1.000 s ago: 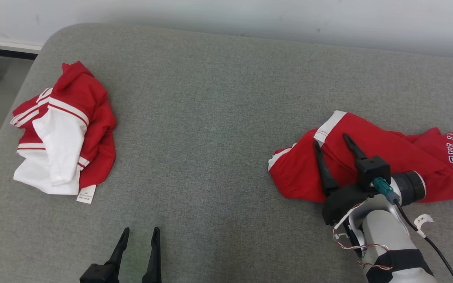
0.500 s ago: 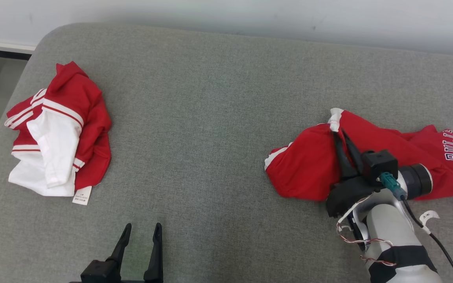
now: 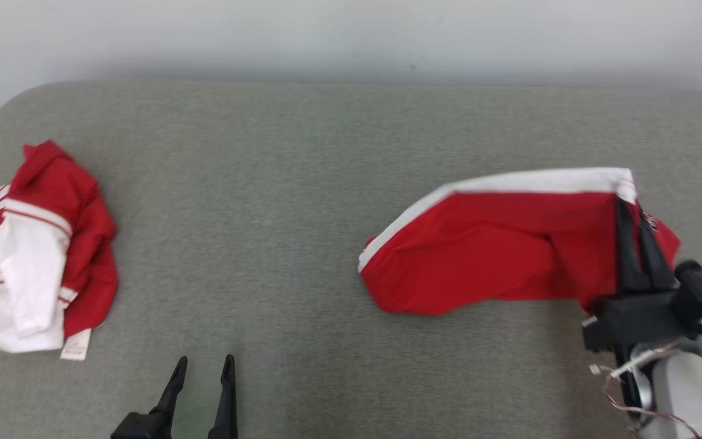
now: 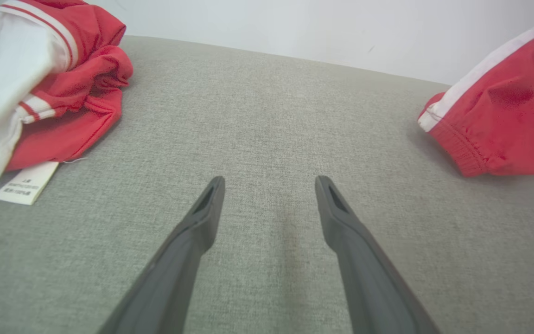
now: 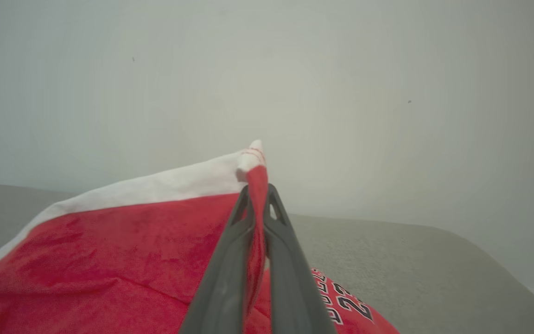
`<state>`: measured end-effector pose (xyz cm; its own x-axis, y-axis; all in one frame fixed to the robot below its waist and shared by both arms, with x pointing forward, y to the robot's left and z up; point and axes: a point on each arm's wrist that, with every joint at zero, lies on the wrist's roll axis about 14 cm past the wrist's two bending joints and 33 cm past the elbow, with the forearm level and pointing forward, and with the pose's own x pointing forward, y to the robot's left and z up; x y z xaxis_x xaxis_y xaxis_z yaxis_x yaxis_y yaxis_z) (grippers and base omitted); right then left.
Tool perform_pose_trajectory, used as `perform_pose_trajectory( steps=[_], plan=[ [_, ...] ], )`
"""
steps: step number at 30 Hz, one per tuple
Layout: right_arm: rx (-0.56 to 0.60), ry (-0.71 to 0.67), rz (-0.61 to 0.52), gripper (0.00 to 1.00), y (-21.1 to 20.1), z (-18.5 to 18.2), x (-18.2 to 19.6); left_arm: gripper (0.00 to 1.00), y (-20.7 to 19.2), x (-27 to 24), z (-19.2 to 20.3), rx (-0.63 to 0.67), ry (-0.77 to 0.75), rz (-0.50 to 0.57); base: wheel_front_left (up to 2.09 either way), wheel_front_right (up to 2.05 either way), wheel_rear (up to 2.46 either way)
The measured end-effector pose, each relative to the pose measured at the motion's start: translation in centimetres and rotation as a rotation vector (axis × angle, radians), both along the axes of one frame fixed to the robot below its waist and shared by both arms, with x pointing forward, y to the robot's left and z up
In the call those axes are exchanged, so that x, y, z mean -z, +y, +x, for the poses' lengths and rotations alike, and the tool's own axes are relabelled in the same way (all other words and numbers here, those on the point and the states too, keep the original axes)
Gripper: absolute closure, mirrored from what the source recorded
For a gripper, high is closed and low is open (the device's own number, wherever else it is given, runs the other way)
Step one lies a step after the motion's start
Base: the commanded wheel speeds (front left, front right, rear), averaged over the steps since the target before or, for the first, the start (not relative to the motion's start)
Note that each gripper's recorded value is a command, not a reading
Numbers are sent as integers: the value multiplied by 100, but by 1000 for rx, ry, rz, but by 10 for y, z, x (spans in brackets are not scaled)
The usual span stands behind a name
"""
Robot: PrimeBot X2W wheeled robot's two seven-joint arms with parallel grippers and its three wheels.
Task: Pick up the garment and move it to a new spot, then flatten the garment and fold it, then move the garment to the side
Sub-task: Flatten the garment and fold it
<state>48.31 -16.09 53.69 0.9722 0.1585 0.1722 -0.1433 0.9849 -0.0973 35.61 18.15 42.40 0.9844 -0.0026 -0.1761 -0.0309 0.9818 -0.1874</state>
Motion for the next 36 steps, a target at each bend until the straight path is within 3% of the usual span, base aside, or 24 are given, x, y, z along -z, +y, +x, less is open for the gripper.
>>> perform_pose_trajectory(
  steps=[6,8,9,10,11,12,18,28,36],
  plan=[
    [147,62,-29,100,-65,-45,18,0,-29,-5,14,95,-23,-15,0,0,0],
    [180,99,-30,90,-78,-58,29,0,-40,-6,17,130,-27,-21,0,0,0],
    [192,118,-32,75,-83,-64,34,0,-45,-6,19,147,-29,-23,0,0,0],
    [202,139,-28,75,-87,-70,41,0,-51,-6,20,165,-31,-26,0,0,0],
    [211,171,-29,55,-90,-75,50,0,-56,-7,21,181,-33,-29,0,0,0],
    [217,202,-27,0,-93,-80,59,0,-60,-7,22,193,-34,-31,0,0,0],
    [266,308,-46,0,-113,-90,88,0,-72,-4,24,231,-26,-37,0,0,0],
    [218,161,-19,0,-91,-69,44,0,-67,-9,25,219,-40,-19,0,0,0],
    [152,133,40,0,-59,-76,37,0,-65,-25,30,210,-93,0,0,0,0]
  ],
)
